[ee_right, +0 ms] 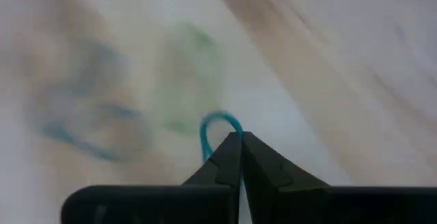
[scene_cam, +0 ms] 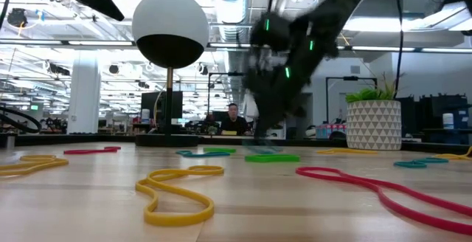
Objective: Pick and place items into bin
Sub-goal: Put the blue rubber band into the white bin, then put the top left blue rubber band into the white bin
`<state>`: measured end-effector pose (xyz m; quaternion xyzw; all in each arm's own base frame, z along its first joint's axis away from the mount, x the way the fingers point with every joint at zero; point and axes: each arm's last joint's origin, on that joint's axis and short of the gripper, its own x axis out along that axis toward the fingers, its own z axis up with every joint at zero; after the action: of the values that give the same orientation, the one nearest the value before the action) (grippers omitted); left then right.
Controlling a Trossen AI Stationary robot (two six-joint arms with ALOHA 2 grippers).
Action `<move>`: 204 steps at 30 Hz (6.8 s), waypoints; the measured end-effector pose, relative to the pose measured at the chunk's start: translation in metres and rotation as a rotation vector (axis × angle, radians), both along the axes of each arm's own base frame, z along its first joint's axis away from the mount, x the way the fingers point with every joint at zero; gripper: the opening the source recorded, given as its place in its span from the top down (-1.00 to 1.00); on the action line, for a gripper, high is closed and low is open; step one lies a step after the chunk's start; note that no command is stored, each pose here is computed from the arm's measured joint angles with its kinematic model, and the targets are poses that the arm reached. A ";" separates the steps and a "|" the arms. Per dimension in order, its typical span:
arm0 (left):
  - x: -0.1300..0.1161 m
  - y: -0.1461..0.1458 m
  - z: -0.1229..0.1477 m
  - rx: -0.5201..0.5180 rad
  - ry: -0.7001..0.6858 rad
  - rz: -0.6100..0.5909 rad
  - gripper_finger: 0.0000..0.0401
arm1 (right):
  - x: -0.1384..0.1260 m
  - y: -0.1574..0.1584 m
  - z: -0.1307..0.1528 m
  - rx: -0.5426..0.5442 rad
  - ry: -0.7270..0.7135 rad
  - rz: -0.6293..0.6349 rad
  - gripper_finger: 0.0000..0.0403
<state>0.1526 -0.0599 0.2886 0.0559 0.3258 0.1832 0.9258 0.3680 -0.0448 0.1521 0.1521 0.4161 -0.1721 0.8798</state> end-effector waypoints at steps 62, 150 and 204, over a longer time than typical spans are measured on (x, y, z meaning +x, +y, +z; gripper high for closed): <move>0.092 0.012 -0.032 0.205 -0.074 -0.040 0.96 | 0.029 0.061 0.075 -0.107 -0.607 0.185 0.77; -0.077 0.015 0.036 -0.082 -0.206 0.089 0.57 | 0.013 0.099 0.048 -0.177 -0.292 0.406 0.62; -0.060 -0.002 -0.008 -0.009 -0.162 0.114 0.57 | 0.089 0.071 -0.052 -0.004 0.142 0.384 0.50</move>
<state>0.0927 -0.0623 0.2802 0.0179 0.2535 0.2381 0.9374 0.4566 0.0262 0.0999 0.0555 0.4982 -0.0124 0.8652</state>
